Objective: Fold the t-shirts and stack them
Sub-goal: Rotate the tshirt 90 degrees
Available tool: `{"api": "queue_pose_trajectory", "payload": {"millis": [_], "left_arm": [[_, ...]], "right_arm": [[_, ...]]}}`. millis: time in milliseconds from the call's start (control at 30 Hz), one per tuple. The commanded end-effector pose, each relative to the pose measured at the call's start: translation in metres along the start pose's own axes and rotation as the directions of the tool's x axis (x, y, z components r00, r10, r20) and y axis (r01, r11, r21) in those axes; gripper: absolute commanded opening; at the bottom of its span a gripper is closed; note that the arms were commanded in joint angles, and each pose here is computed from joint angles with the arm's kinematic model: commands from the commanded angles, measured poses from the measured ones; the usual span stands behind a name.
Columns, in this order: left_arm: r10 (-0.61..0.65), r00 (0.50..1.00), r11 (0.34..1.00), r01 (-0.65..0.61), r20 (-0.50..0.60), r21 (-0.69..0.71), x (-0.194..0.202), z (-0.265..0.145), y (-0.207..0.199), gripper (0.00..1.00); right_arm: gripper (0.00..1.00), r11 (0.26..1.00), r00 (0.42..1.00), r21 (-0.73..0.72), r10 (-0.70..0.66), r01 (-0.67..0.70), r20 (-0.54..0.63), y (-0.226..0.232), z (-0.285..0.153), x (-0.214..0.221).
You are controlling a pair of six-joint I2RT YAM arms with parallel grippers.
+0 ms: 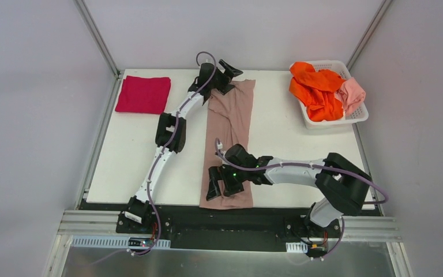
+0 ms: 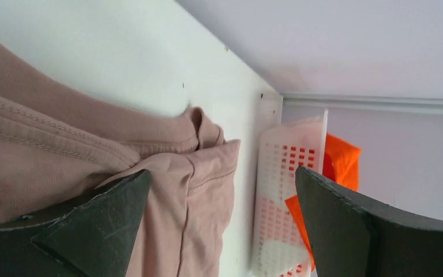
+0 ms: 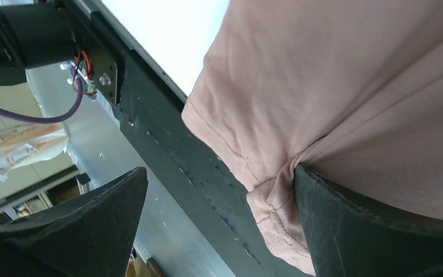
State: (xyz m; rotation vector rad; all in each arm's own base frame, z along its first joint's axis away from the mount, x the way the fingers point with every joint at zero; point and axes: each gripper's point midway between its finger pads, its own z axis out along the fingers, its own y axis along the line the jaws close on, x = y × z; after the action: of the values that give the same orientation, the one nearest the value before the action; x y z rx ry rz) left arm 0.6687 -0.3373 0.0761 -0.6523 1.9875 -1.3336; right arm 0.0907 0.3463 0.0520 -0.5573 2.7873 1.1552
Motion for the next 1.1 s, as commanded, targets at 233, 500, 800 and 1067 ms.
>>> {"api": "queue_pose_trajectory", "payload": {"millis": [233,500,800,1067], "left_arm": [[0.071,0.964,0.994,-0.046,0.255,-0.100,-0.055,0.004,0.033,1.00],[0.102,0.968,0.994,-0.092,0.228,-0.053,-0.064,-0.009,0.007,1.00],[0.255,0.956,0.962,-0.266,0.146,0.061,-0.062,-0.052,-0.099,1.00],[0.413,0.908,0.888,-0.418,0.068,0.191,-0.044,-0.128,-0.204,1.00]], "right_arm": [[1.00,0.995,0.978,-0.014,-0.096,0.095,-0.183,0.027,-0.004,0.057],[0.99,0.984,0.986,0.073,-0.163,0.161,0.023,0.033,-0.021,0.034],[0.99,0.986,0.925,0.068,-0.166,0.151,0.343,0.045,-0.083,-0.029],[0.99,0.978,0.871,0.208,-0.132,0.035,0.473,0.024,-0.118,-0.057]]}}
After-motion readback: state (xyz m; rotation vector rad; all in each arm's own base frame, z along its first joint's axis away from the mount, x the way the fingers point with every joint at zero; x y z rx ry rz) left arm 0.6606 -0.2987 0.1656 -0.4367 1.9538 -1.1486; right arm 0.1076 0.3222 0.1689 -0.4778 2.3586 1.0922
